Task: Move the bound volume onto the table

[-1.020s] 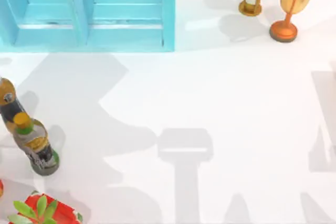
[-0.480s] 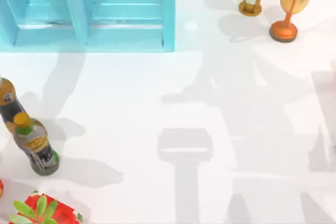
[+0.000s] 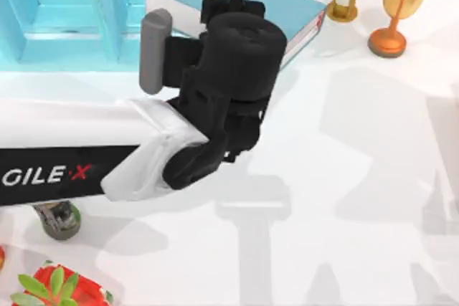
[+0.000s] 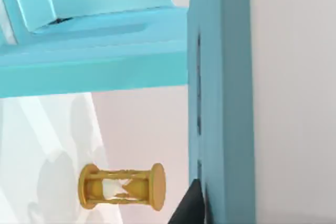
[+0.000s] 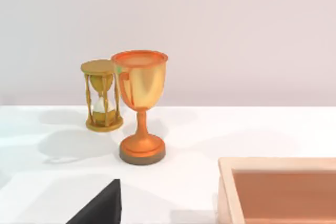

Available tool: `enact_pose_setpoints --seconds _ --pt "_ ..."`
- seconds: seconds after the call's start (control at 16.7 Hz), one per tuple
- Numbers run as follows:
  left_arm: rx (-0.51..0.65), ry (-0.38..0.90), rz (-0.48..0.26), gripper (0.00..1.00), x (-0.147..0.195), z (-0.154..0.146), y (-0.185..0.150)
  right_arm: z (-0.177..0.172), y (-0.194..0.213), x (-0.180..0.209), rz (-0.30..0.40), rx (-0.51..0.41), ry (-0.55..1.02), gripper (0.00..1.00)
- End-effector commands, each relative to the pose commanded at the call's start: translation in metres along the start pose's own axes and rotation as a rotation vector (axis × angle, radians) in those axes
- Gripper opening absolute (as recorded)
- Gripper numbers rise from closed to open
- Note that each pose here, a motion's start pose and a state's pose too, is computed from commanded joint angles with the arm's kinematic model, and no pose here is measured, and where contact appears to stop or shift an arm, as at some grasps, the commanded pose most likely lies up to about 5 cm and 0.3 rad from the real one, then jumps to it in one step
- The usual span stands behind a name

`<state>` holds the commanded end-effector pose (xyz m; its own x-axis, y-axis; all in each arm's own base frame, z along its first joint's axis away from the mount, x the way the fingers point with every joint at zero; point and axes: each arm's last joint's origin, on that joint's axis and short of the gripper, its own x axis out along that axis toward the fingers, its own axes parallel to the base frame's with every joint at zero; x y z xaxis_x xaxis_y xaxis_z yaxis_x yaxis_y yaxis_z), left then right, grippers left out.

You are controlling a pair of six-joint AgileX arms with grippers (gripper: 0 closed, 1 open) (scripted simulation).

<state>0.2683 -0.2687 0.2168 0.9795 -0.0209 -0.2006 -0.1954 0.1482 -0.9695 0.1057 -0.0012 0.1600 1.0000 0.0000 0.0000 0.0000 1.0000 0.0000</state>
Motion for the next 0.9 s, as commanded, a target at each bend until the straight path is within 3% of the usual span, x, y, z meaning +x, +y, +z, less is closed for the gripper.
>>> enact_pose_setpoints --seconds 0.18,0.36,0.9 --pt "-0.097 0.036 0.033 0.0 -0.042 -0.043 0.05 0.0 0.0 0.0 0.0 0.0 0.0 1.0" --pt "-0.135 0.061 0.051 0.0 -0.071 -0.06 0.084 0.0 0.0 0.0 0.0 0.0 0.0 1.0" --pt "-0.138 0.068 0.058 0.0 -0.079 -0.061 0.094 0.0 0.0 0.0 0.0 0.0 0.0 1.0"
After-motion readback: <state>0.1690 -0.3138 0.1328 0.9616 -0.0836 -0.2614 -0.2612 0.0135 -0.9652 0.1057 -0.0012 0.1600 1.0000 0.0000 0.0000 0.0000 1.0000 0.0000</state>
